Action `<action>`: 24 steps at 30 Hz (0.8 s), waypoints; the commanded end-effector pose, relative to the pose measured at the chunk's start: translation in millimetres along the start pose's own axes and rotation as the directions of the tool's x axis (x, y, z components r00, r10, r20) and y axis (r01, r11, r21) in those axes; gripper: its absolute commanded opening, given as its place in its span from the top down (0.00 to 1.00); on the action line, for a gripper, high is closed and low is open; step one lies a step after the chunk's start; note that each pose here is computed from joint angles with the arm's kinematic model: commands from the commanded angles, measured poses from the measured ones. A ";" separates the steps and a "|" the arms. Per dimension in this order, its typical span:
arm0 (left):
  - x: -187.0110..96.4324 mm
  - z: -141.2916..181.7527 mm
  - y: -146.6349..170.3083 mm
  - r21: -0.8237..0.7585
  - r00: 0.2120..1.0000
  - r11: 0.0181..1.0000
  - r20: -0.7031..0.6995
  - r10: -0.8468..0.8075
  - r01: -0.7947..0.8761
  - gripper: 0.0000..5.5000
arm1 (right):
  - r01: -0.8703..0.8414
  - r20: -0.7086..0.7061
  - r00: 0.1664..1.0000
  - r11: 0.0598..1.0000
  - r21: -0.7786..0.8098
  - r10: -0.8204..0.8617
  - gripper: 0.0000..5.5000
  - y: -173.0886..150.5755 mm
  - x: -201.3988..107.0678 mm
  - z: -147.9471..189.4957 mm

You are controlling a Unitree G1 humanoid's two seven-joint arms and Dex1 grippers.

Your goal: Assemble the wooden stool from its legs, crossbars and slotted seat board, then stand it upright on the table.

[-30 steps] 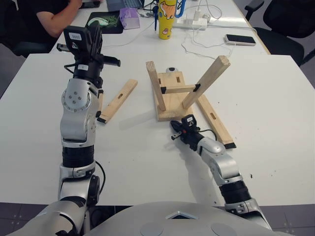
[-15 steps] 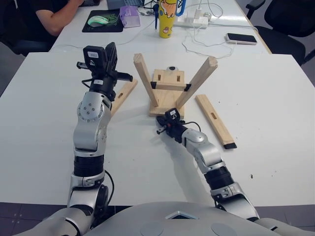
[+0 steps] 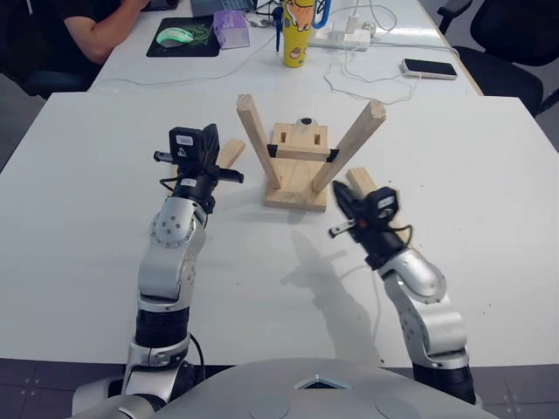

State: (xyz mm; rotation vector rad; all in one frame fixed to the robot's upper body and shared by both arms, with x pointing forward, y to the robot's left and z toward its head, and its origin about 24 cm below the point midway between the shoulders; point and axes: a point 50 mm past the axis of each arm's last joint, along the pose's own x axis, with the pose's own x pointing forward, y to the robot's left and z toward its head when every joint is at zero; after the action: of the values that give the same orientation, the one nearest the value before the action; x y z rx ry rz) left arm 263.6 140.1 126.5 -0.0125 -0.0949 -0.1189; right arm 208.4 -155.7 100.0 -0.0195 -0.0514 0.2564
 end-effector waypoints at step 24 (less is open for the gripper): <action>25.1 35.0 -31.1 0.167 0.972 0.970 0.126 -0.199 0.177 1.00 | 0.164 0.294 0.945 0.985 -0.054 -0.141 1.00 -15.3 66.1 68.1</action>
State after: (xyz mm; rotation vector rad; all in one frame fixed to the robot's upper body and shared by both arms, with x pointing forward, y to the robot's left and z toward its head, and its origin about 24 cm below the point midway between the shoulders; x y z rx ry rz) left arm 279.5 137.9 172.5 0.1486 -0.3036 -0.0983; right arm 271.7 -182.4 170.8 0.0055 -0.3604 -0.0920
